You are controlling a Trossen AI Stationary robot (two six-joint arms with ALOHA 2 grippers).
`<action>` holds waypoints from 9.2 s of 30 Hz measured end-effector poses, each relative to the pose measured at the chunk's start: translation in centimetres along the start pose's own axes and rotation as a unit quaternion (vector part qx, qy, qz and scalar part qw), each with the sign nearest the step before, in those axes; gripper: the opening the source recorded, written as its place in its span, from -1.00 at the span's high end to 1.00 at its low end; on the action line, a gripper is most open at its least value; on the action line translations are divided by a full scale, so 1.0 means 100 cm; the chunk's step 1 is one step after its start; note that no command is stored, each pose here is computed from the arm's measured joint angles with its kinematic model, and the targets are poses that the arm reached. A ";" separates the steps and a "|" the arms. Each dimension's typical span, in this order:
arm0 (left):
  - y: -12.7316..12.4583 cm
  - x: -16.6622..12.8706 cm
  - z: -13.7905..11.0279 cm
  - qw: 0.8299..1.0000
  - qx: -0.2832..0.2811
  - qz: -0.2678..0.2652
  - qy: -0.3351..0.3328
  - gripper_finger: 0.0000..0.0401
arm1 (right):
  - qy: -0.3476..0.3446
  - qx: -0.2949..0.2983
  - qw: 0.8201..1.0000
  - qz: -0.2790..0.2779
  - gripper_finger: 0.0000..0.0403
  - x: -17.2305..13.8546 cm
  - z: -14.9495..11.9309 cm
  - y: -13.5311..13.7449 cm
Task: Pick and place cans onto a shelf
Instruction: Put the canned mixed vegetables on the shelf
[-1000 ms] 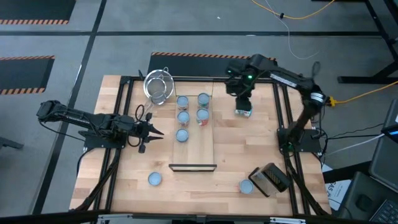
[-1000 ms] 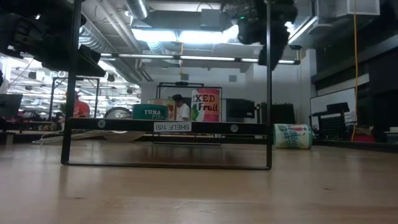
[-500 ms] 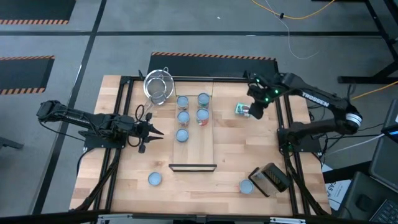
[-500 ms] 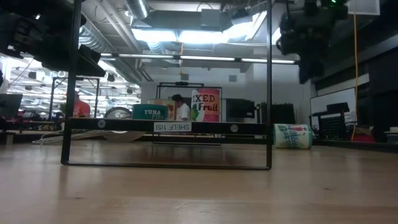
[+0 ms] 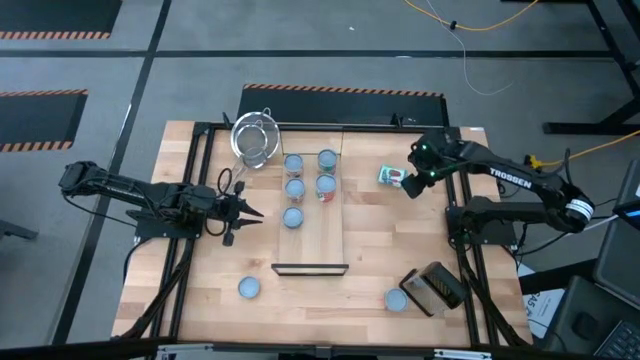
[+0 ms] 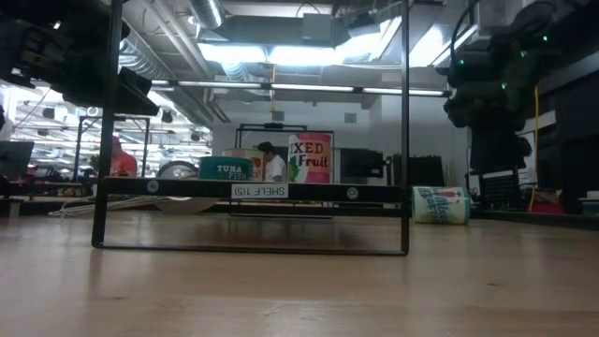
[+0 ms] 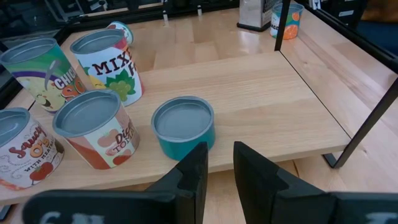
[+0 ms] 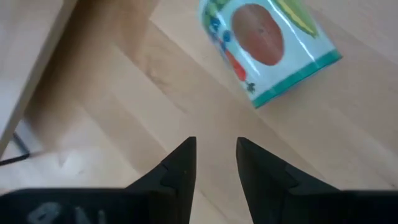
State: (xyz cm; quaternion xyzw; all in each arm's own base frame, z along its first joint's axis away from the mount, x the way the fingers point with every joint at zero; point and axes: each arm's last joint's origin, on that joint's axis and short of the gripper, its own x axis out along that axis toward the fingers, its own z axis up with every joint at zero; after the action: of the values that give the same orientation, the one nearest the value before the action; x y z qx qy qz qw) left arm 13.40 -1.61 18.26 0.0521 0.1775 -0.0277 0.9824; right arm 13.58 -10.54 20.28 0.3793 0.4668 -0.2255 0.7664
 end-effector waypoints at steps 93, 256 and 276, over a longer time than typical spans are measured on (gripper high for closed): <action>0.000 0.000 0.000 1.000 0.000 0.000 0.000 0.65 | -0.178 -0.075 0.980 -0.035 0.90 0.051 -0.011 -0.028; 0.000 0.000 0.000 1.000 0.000 0.000 0.000 0.65 | 0.156 -0.229 0.956 -0.093 0.60 0.006 -0.008 0.091; 0.000 0.000 0.000 1.000 0.000 0.000 0.000 0.65 | 0.152 -0.234 0.956 -0.096 0.60 0.015 -0.012 0.086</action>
State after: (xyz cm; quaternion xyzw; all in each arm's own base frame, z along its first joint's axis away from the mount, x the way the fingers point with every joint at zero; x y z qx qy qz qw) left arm 13.40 -1.61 18.26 0.0519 0.1775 -0.0277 0.9824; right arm 19.62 -4.34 21.78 0.1723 0.6515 -0.1225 0.7286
